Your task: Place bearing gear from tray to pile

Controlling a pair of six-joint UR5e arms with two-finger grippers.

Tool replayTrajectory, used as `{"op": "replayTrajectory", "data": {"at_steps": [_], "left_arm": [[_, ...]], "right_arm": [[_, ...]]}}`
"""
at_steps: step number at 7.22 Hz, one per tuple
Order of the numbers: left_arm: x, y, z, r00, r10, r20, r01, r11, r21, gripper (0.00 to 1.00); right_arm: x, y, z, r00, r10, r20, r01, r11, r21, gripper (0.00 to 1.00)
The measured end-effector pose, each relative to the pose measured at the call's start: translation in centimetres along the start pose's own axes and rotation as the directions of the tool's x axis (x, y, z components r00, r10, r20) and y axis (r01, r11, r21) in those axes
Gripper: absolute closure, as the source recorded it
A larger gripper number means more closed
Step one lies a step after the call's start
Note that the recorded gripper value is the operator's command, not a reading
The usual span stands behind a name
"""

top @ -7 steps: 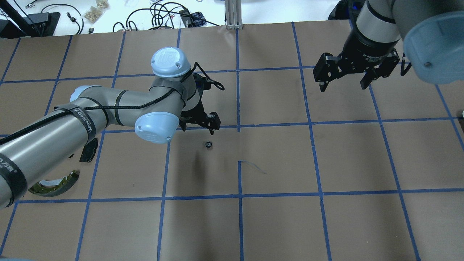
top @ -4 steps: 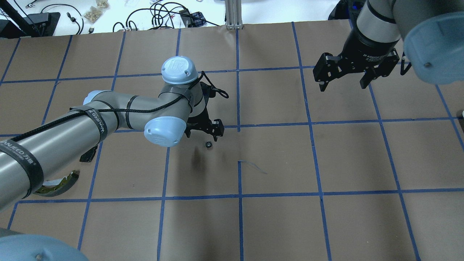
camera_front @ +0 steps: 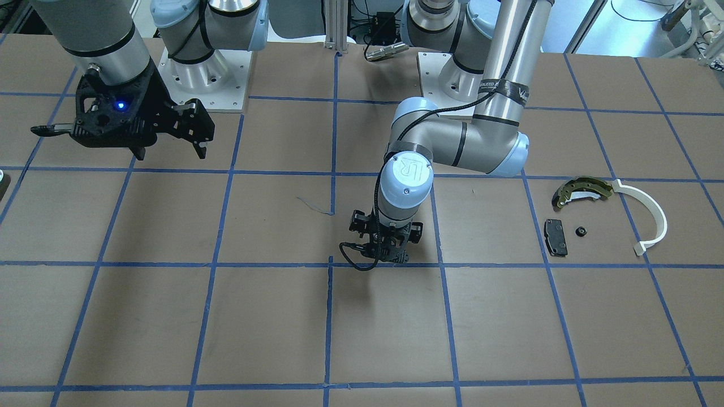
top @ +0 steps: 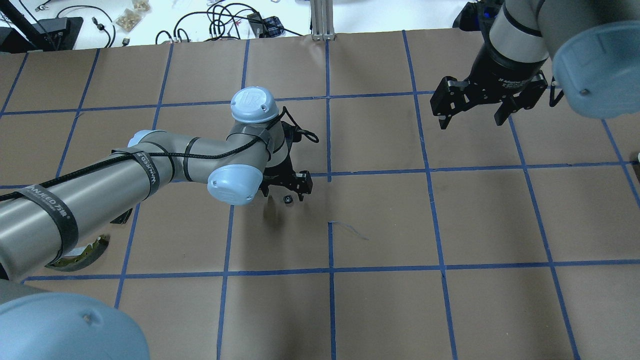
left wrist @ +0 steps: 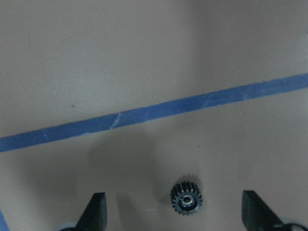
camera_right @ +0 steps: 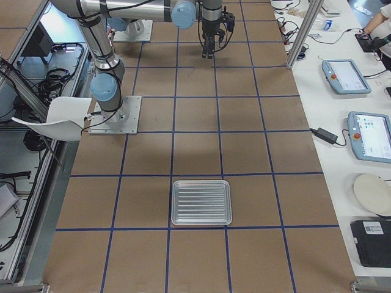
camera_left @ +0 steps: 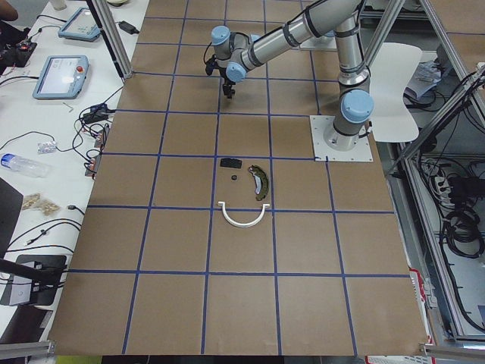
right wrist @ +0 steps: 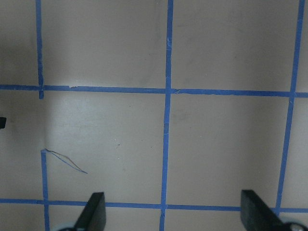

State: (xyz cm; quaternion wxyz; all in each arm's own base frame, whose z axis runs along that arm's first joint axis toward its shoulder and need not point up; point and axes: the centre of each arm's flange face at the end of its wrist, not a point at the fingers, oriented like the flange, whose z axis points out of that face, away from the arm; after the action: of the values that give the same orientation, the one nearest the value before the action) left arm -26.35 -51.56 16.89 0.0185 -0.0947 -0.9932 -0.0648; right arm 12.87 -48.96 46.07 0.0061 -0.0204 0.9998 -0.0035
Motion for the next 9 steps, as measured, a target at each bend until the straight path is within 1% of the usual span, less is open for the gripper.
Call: {"op": "replayTrajectory", "data": {"at_steps": [1,3,5,6,9], "left_arm": [[0.20,0.04,0.10,1.000,0.001,-0.001,-0.001,1.000,-0.002,0.14],[0.29,0.17,0.14,1.000,0.002,0.000,-0.002,1.000,-0.009,0.30],[0.24,0.23,0.18,1.000,0.001,0.003,-0.001,1.000,-0.014,0.79],[0.18,0.25,0.20,1.000,0.000,0.004,0.000,1.000,-0.016,1.00],[-0.34,0.04,-0.44,1.000,-0.025,0.005,0.025,1.000,-0.007,1.00]], "right_arm": [[0.04,0.13,0.37,1.000,-0.012,-0.001,0.012,1.000,-0.007,0.00],[0.13,0.21,0.58,0.999,-0.039,-0.001,0.039,0.999,-0.009,0.00],[0.13,-0.04,0.38,0.999,-0.041,0.001,0.041,0.999,0.013,0.00],[0.13,-0.17,0.51,0.999,-0.037,0.002,0.037,0.999,0.017,0.00],[0.13,-0.35,0.62,0.999,-0.034,0.002,0.034,0.999,0.024,0.00]]}}
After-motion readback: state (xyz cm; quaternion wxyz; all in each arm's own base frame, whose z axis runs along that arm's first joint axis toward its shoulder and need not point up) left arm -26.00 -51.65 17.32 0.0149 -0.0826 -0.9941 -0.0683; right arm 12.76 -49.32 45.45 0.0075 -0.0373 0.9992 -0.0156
